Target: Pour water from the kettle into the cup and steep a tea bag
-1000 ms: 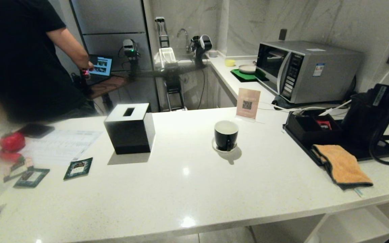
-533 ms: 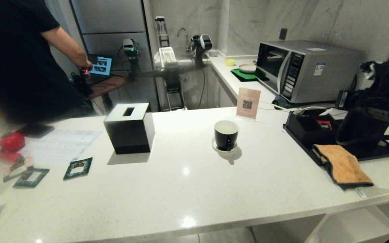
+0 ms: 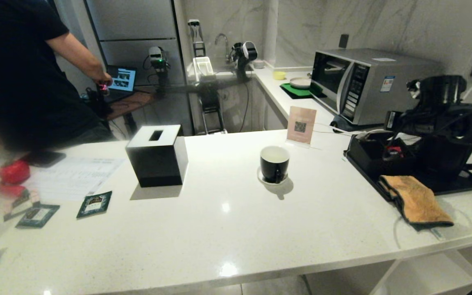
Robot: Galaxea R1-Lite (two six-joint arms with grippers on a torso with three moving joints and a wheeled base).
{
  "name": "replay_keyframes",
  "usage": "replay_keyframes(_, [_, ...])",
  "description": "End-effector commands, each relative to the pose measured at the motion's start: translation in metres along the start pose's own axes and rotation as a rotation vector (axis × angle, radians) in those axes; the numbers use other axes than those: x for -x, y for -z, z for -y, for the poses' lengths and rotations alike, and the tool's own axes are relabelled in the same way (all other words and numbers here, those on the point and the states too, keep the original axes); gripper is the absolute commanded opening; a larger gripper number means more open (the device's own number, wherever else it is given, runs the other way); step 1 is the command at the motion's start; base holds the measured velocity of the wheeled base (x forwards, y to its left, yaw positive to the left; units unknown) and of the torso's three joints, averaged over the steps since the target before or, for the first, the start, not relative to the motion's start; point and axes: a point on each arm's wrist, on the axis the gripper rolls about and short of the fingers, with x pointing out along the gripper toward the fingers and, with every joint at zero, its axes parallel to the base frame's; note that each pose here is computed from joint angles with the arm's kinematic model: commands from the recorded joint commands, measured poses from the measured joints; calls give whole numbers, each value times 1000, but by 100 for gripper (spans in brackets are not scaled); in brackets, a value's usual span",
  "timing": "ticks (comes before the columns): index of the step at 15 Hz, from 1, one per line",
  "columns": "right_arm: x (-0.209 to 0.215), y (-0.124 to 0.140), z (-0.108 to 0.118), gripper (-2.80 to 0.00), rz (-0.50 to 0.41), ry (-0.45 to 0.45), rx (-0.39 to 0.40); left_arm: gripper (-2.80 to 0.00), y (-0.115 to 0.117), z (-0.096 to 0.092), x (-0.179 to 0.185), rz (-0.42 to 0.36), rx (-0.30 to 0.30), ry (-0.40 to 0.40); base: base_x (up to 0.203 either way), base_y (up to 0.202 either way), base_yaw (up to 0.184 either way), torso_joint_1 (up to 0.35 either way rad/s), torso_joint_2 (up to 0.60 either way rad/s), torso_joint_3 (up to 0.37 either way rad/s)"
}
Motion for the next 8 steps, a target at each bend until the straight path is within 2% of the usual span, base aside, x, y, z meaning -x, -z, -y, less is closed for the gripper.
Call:
replay_keyframes(1, [-20, 7, -10, -280, -18, -16, 6, -280, 0, 0, 0, -1, -1, 0, 0, 0, 0, 0, 0, 0])
replay_keyframes(2, [-23, 8, -14, -280, -19, -23, 6, -280, 0, 0, 0, -1, -1, 0, 0, 0, 0, 0, 0, 0])
replay_keyframes(3, [-24, 10, -16, 0, -30, -26, 8, -280, 0, 0, 0, -1, -1, 0, 0, 0, 0, 0, 0, 0])
replay_keyframes(8, [-33, 22, -24, 0, -62, -33, 8, -280, 0, 0, 0, -1, -1, 0, 0, 0, 0, 0, 0, 0])
